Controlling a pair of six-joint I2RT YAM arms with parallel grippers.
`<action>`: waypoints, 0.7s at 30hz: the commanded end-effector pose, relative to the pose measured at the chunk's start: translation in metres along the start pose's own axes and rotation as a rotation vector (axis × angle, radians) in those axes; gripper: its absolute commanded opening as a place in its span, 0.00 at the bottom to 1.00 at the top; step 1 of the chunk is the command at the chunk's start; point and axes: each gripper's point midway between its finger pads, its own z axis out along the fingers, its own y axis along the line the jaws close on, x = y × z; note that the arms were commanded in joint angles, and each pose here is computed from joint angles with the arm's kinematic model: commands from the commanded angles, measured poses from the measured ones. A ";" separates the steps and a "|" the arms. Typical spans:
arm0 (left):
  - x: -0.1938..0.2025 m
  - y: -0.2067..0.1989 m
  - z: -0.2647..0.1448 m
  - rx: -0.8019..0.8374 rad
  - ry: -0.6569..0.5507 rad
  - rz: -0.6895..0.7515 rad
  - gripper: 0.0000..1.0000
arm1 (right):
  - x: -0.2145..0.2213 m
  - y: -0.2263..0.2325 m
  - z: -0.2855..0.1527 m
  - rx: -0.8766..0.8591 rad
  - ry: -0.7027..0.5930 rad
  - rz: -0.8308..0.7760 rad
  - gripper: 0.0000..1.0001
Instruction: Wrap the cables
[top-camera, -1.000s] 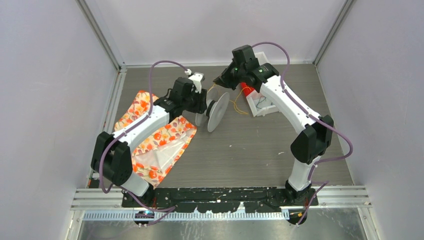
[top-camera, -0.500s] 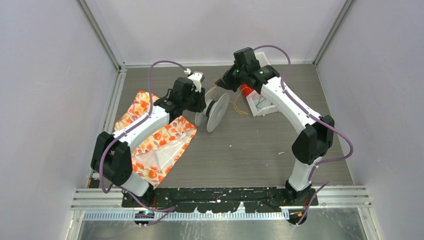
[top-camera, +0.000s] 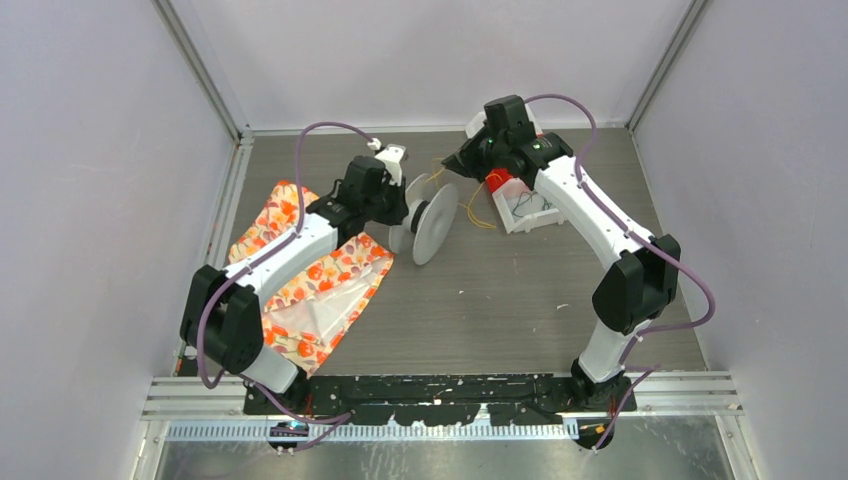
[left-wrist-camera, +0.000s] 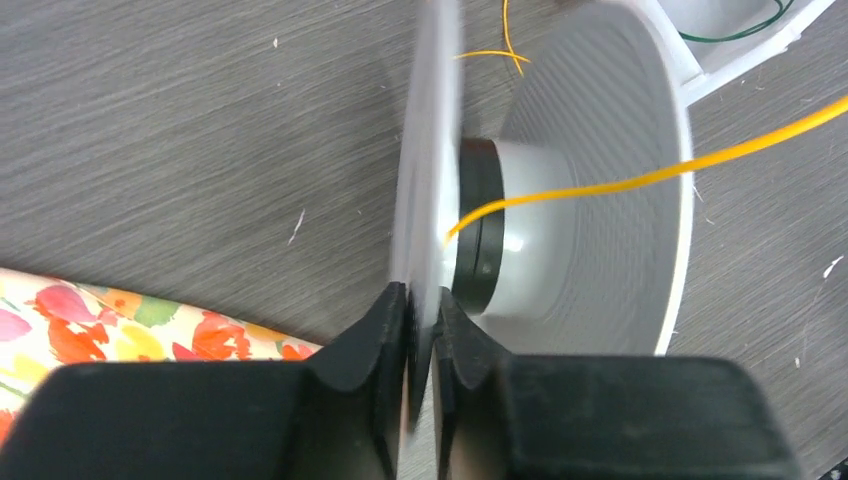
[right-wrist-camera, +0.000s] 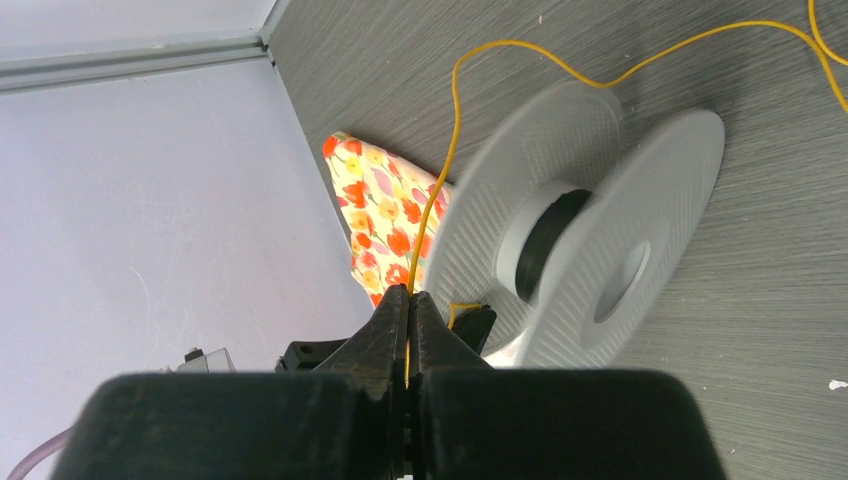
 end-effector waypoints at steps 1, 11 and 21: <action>-0.027 -0.009 -0.010 0.028 -0.097 -0.004 0.11 | -0.005 0.025 -0.021 -0.099 -0.017 0.008 0.01; -0.029 -0.011 -0.010 0.035 -0.095 -0.013 0.01 | -0.003 0.022 -0.017 -0.095 -0.004 0.007 0.01; -0.030 -0.011 -0.007 0.028 -0.062 -0.014 0.26 | 0.004 0.021 -0.012 -0.106 0.029 0.028 0.01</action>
